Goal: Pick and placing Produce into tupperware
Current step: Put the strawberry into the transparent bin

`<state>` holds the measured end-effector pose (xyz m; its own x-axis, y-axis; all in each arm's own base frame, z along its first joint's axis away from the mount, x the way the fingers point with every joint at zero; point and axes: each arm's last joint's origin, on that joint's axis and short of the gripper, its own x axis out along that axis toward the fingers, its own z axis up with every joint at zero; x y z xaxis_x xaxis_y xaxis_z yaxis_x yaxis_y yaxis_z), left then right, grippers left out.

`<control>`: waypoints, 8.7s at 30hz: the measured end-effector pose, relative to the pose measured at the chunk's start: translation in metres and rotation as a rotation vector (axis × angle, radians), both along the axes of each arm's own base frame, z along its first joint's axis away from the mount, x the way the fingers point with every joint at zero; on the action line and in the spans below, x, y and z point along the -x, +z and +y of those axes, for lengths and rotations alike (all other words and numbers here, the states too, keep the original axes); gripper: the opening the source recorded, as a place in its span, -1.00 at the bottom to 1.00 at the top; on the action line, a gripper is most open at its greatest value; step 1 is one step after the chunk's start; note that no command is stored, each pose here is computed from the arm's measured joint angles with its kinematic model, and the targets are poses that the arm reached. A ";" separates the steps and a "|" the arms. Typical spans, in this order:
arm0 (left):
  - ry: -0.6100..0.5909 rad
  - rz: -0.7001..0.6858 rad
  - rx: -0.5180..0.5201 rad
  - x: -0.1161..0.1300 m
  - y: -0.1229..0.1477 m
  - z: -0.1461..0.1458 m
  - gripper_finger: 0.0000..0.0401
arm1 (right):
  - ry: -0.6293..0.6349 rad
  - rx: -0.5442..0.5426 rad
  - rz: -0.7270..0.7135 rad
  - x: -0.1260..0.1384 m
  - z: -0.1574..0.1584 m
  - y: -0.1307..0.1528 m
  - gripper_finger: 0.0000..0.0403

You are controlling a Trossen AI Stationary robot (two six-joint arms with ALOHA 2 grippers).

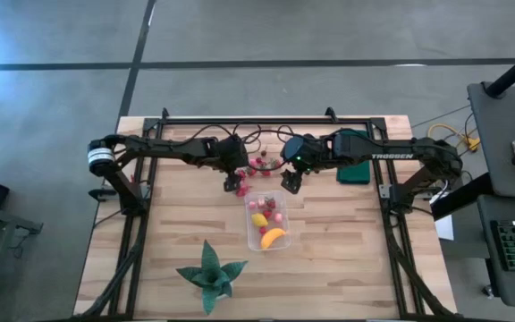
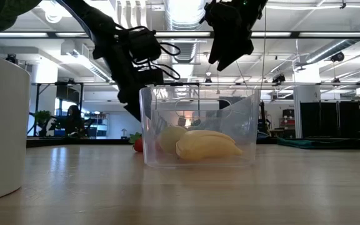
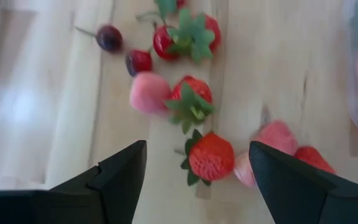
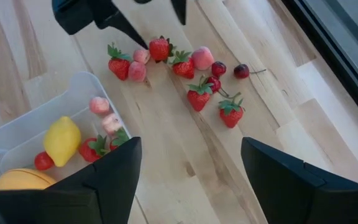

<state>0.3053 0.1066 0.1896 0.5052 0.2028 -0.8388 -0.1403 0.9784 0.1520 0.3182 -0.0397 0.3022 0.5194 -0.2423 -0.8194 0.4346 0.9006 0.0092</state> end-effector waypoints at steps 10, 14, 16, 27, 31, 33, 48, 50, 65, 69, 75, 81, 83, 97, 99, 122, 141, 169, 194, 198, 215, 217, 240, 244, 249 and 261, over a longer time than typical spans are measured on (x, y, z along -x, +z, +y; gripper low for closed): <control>0.007 0.072 0.091 -0.007 -0.028 0.001 0.34 | -0.025 -0.012 0.000 0.001 -0.001 -0.002 0.32; 0.018 0.051 0.088 -0.008 -0.027 0.002 0.34 | -0.027 -0.010 0.006 0.001 -0.001 -0.003 0.31; 0.019 0.045 0.084 -0.008 -0.026 0.002 0.34 | -0.033 -0.001 0.010 0.001 -0.001 -0.005 0.31; 0.030 0.056 0.128 -0.003 -0.020 0.001 0.07 | -0.059 -0.011 0.040 0.004 -0.001 -0.015 0.30; 0.032 0.000 0.117 0.000 -0.002 0.000 0.03 | -0.059 -0.011 0.040 0.004 -0.001 -0.016 0.32; 0.033 -0.020 0.116 -0.001 0.000 0.000 0.02 | -0.060 -0.011 0.039 0.004 -0.002 -0.016 0.33; 0.180 0.041 0.226 -0.005 -0.033 0.009 0.02 | -0.069 -0.010 0.033 0.004 -0.005 -0.016 0.33; 0.182 0.057 0.230 -0.006 -0.039 0.009 0.02 | -0.069 -0.010 0.034 0.004 -0.005 -0.016 0.32; 0.156 0.044 0.214 -0.008 -0.040 0.010 -0.20 | -0.069 -0.011 0.039 0.004 -0.005 -0.018 0.33; 0.147 -0.017 0.200 -0.013 -0.035 0.012 -0.30 | -0.069 -0.010 0.040 0.004 -0.005 -0.018 0.33; 0.095 -0.074 0.205 -0.018 -0.031 0.012 -0.29 | -0.069 -0.011 0.046 0.005 -0.004 -0.018 0.32; 0.050 -0.071 0.218 -0.017 -0.032 0.011 -0.18 | -0.066 -0.010 0.059 0.006 -0.004 -0.020 0.32; 0.029 -0.074 0.219 -0.017 -0.032 0.010 -0.14 | -0.064 -0.009 0.062 0.006 -0.005 -0.021 0.33; -0.003 -0.118 0.193 -0.024 -0.036 0.012 0.16 | -0.070 -0.009 0.066 0.006 -0.006 -0.021 0.32; -0.003 -0.095 0.208 -0.025 -0.043 0.012 0.16 | -0.071 -0.009 0.066 0.007 -0.007 -0.021 0.33; -0.013 -0.105 0.195 -0.031 -0.049 0.013 -0.23 | -0.094 -0.014 0.065 0.007 -0.012 -0.021 0.30; -0.077 -0.268 0.252 -0.007 0.040 -0.015 -0.37 | -0.088 -0.023 0.092 0.010 -0.011 -0.023 0.30; 0.040 -0.328 0.439 -0.031 0.049 -0.114 0.21 | 0.026 -0.067 0.173 0.014 0.002 -0.026 0.37; 0.175 -0.158 0.095 0.077 0.063 -0.082 0.47 | 0.051 -0.286 0.091 -0.007 -0.112 -0.089 0.33; 0.203 -0.180 0.082 0.096 0.048 -0.074 0.47 | 0.079 -0.274 0.086 -0.014 -0.120 -0.104 0.33; 0.296 -0.245 -0.133 0.125 0.032 -0.066 0.47 | 0.183 -0.105 0.128 -0.029 -0.125 -0.127 0.32; 0.316 -0.244 -0.128 0.125 0.030 -0.065 0.47 | 0.212 -0.091 0.146 -0.029 -0.126 -0.131 0.33; 0.428 -0.278 -0.127 0.118 0.024 -0.051 0.47 | 0.288 -0.081 0.194 -0.041 -0.123 -0.164 0.21; 0.430 -0.278 -0.128 0.119 0.024 -0.051 0.47 | 0.288 -0.071 0.184 -0.042 -0.123 -0.163 0.07; 0.433 -0.264 -0.128 0.117 0.022 -0.050 0.47 | 0.277 -0.038 0.179 -0.043 -0.125 -0.162 -0.09; 0.427 -0.224 -0.126 0.113 0.014 -0.049 0.47 | 0.213 0.037 0.219 -0.042 -0.128 -0.162 -0.32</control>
